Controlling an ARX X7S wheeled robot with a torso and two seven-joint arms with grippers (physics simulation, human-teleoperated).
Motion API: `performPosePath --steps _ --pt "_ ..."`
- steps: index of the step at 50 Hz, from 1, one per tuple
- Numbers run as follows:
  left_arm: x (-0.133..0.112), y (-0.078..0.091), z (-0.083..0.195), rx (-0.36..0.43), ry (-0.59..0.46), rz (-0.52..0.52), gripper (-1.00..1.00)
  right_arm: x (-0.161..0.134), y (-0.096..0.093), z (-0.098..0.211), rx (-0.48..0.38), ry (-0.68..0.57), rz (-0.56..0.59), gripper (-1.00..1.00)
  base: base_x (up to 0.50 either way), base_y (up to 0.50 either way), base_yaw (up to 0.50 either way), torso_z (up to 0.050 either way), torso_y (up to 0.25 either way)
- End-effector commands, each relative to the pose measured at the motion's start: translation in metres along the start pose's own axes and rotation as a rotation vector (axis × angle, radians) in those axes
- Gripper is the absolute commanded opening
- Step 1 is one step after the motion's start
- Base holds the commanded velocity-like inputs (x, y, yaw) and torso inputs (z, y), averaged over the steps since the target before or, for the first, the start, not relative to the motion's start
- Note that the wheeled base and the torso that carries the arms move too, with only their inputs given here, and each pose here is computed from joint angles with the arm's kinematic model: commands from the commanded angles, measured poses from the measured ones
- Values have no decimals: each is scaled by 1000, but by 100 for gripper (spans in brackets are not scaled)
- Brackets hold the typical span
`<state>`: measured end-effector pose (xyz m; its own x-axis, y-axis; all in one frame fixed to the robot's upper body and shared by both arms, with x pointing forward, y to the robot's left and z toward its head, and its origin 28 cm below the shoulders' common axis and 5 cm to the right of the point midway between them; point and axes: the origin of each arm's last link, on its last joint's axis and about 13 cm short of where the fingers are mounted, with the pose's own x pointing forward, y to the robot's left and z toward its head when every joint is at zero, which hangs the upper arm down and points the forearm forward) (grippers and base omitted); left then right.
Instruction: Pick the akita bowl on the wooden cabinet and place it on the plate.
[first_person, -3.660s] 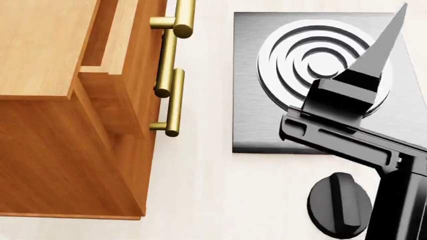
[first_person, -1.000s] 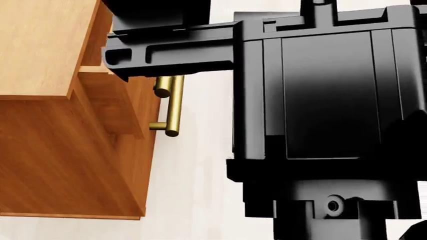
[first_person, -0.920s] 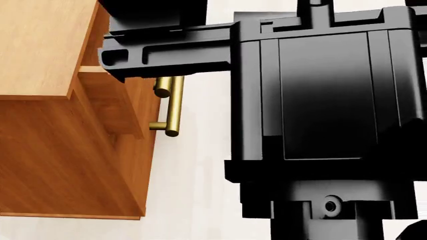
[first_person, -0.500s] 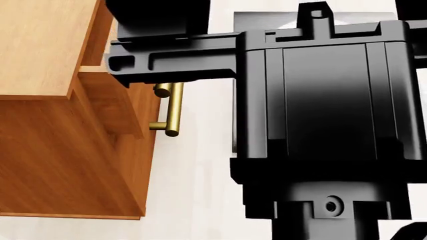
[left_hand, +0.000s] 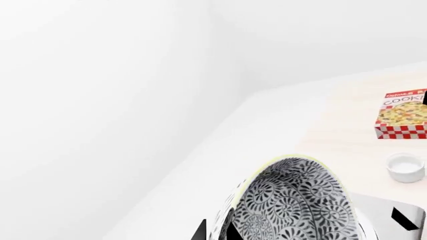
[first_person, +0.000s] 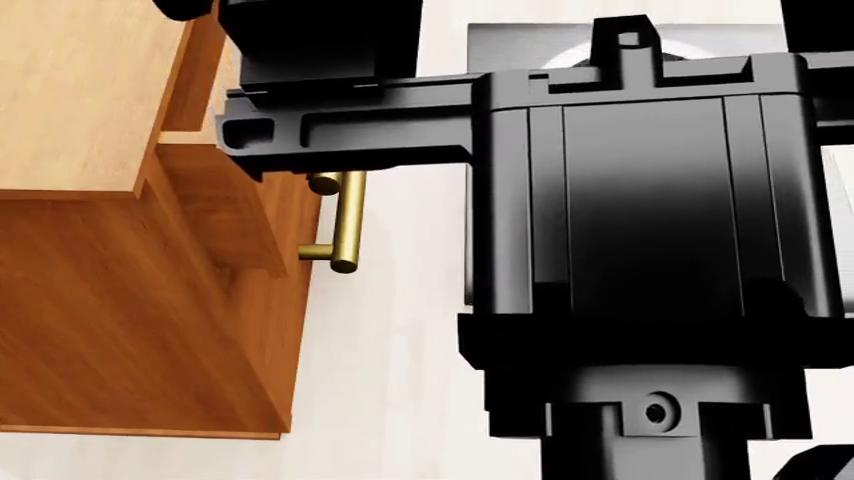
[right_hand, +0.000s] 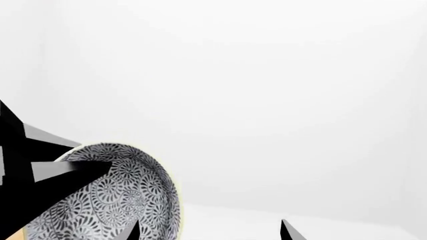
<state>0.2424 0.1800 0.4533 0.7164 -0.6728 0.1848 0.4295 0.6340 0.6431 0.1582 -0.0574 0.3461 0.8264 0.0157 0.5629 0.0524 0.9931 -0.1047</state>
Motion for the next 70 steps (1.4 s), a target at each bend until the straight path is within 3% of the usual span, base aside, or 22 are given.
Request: performPosePath --steps 1,24,59,70 --pt "-4 0 1 5 -23 0 -100 0 1 -4 3 10 0 100 0 0 0 0 0" --pt "-14 -9 3 8 -70 -84 -100 -1 0 -8 9 23 -7 100 0 0 0 0 0" --pt "-17 -13 -1 -1 -96 -112 -100 -1 2 -15 71 91 15 100 0 0 0 0 1" --pt "-18 -13 -2 -4 -93 -109 -100 -13 -1 -13 65 48 17 100 0 0 0 0 0"
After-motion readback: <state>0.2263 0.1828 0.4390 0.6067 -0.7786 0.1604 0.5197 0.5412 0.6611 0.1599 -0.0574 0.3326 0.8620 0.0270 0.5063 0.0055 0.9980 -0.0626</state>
